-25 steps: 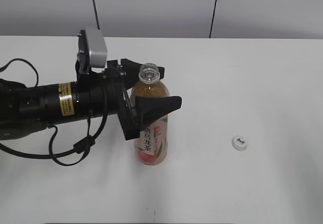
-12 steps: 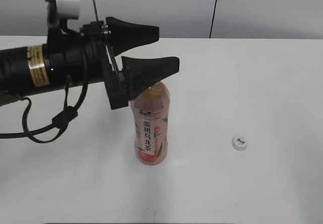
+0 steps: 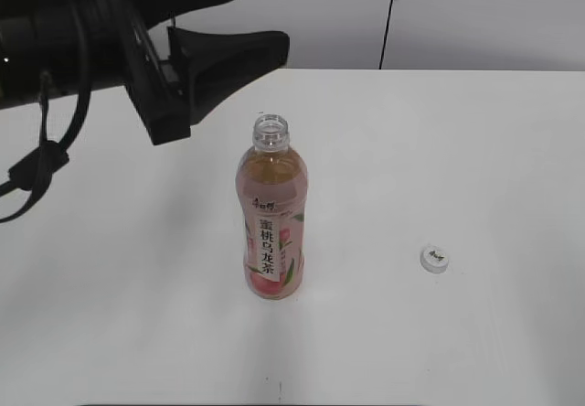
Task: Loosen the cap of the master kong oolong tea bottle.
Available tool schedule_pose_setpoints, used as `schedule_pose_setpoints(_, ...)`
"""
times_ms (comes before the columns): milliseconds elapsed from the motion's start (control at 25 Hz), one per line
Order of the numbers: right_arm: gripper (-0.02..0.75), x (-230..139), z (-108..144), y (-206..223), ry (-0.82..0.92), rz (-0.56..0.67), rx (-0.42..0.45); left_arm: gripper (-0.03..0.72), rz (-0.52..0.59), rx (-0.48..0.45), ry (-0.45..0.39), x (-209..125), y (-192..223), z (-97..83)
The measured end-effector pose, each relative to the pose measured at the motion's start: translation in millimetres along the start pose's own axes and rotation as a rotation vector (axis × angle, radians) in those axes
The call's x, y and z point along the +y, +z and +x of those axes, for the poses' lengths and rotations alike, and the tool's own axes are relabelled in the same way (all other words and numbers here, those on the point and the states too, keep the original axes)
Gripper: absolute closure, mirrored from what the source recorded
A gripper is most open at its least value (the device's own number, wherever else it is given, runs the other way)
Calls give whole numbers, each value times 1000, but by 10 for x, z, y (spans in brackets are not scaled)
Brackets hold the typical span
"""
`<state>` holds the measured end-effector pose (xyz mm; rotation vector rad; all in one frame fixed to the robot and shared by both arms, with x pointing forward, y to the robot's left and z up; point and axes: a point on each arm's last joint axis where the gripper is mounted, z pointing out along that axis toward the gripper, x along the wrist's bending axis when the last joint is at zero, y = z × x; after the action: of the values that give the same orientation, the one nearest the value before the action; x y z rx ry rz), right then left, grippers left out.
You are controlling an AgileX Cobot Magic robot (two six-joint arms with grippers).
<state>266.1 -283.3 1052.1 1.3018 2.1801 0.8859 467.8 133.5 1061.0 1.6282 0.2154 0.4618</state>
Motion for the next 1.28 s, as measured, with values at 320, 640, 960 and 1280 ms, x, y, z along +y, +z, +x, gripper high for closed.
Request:
schedule_pose_setpoints(320,227,2,0,0,0,-2,0,152,395,452,-35,-143,-298,301)
schedule_pose_setpoints(640,227,2,0,0,1,-2,0,152,672,790,-620,-452,-545,257)
schedule_pose_setpoints(960,227,1,0,-2,1,-3,0,152,734,513,-500,24,-644,-430)
schedule_pose_setpoints(1280,227,4,0,-2,1,-6,0,152,724,457,-385,459,-1622,-835)
